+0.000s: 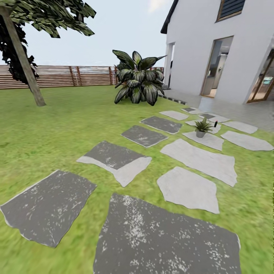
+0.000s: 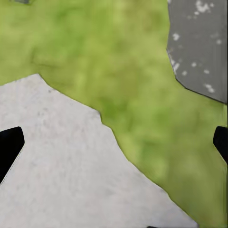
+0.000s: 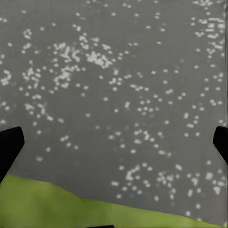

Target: Pick up the pesticide atomizer in the garden and spray insectifuge to fully cover both potted plants in the garden.

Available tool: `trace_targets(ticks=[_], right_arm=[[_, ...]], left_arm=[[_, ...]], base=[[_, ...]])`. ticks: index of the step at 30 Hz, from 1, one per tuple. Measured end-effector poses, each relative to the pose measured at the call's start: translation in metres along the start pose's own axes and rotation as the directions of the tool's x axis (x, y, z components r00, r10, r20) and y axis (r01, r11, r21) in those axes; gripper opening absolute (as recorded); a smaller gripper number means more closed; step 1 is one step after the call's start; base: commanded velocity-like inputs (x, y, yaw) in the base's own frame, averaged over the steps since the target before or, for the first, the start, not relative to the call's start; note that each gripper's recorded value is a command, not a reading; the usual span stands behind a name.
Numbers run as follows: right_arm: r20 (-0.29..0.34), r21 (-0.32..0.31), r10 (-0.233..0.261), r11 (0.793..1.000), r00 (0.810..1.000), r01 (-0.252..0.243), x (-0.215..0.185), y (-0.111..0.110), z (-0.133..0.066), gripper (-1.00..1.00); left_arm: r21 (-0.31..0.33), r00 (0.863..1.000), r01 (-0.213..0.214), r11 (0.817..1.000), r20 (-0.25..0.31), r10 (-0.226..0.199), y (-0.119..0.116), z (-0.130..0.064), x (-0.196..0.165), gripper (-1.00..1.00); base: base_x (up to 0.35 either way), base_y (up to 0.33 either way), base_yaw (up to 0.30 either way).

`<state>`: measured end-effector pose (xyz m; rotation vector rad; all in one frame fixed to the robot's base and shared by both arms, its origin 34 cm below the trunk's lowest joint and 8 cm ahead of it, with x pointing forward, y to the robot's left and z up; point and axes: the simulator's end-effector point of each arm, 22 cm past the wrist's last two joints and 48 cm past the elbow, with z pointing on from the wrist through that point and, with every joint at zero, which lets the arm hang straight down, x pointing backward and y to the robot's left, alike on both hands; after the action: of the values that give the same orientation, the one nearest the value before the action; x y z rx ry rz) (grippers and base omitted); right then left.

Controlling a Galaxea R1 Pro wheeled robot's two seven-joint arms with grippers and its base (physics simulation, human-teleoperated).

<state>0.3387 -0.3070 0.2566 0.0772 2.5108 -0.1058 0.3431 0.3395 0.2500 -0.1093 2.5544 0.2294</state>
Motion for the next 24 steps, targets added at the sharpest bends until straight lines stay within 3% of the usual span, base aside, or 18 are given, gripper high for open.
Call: trace_targets(ticks=[7,24], right_arm=[[0.002,0.001,0.0,1.0,1.0,0.0,-0.0011,-0.0001,0.0001,1.0],[0.003,0.001,0.0,1.0,1.0,0.0,-0.0013,-0.0002,0.0001,1.0]], left_arm=[[0.0,1.0,0.001,1.0,0.002,-0.001,0.0,0.0,-0.001,1.0],[0.0,1.0,0.001,1.0,0.003,-0.001,0.0001,-0.0001,-0.0012,1.0]], base=[[0.336,0.0,-0.197],[0.336,0.0,-0.011]])
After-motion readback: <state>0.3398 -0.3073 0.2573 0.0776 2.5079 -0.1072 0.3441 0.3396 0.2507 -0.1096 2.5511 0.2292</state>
